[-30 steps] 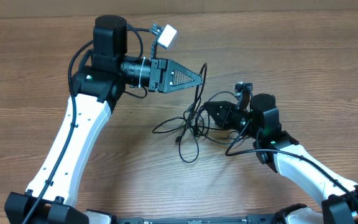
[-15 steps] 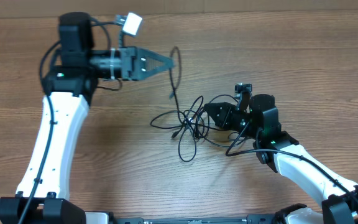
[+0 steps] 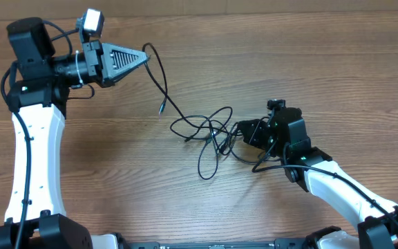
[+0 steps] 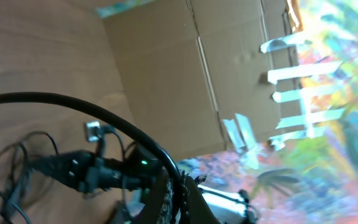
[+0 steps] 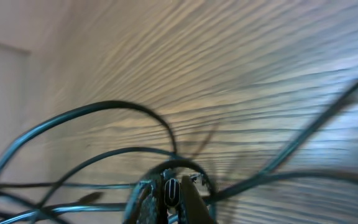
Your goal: Untangle cables
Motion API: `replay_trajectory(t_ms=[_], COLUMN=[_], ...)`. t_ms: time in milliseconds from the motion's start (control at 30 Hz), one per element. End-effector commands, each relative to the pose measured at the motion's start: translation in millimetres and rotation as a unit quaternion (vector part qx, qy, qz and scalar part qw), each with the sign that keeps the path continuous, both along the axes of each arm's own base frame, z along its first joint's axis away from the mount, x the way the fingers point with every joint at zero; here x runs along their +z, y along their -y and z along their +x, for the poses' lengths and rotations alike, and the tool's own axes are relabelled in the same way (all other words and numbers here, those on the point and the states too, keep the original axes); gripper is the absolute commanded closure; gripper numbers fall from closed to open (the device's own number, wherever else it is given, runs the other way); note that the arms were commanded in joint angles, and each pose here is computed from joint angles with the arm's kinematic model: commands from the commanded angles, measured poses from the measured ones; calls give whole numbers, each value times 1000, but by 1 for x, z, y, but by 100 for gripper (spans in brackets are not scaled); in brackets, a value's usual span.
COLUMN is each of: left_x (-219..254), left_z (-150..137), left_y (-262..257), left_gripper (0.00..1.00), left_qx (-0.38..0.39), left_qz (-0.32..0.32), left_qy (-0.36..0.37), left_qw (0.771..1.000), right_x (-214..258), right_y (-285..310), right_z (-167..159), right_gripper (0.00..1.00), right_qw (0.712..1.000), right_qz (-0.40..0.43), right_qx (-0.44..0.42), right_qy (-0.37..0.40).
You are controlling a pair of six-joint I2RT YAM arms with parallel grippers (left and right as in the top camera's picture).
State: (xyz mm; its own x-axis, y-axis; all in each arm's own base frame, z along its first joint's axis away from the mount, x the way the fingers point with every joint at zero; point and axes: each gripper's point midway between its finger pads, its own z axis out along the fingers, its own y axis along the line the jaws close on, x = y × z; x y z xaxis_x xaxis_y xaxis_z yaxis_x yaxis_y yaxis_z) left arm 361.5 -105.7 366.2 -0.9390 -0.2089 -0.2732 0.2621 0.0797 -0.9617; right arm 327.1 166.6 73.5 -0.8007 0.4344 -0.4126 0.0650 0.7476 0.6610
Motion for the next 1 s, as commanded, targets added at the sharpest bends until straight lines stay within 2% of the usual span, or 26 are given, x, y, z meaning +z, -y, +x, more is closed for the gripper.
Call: replay_trajectory(t_ms=[0, 100, 167, 200, 233, 267, 300, 333, 533, 667, 833, 967], left_x=[16, 16, 18, 19, 20, 21, 22, 22, 26, 29, 40, 56], left_z=[-10, -9, -8, -7, -7, -6, -5, -5, -3, -1, 4, 13], left_y=[-3, -7, -8, -9, -10, -11, -11, -12, -14, -18, -20, -22], left_gripper=[96, 96, 96, 96, 96, 96, 96, 96, 96, 96, 96, 96], left_qx=[-14, -8, -7, -6, -5, -4, -3, -3, 0, 6, 15, 41], left_qz=[-23, -33, -33, -33, -31, -30, -28, -27, -23, -32, -44, -58], left_qy=[-46, -91, -93, -91, -84, -79, -70, -66, -51, -89, -141, -167], left_qw=[999, 995, 995, 995, 996, 996, 997, 997, 998, 995, 989, 983], right_x=[-4, -8, -11, -13, -14, -16, -16, -15, -10, -1, 32, 41], right_y=[16, 21, 24, 27, 30, 32, 31, 29, 11, -6, -35, -40], right_z=[9, 7, 6, 5, 5, 4, 3, 2, -7, -14, -19, -17], right_gripper=[96, 96, 96, 92, 76, 52, 6, 0, 0, 0, 0, 0], right_qw=[998, 998, 997, 997, 996, 996, 997, 998, 999, 997, 985, 981], right_qz=[-40, -51, -56, -60, -61, -60, -52, -43, 6, 43, 107, 118], right_qx=[-37, -45, -50, -54, -59, -61, -55, -48, -1, 44, 137, 149], right_qy=[9, 0, -6, -10, -15, -19, -25, -27, -42, -40, 15, 33])
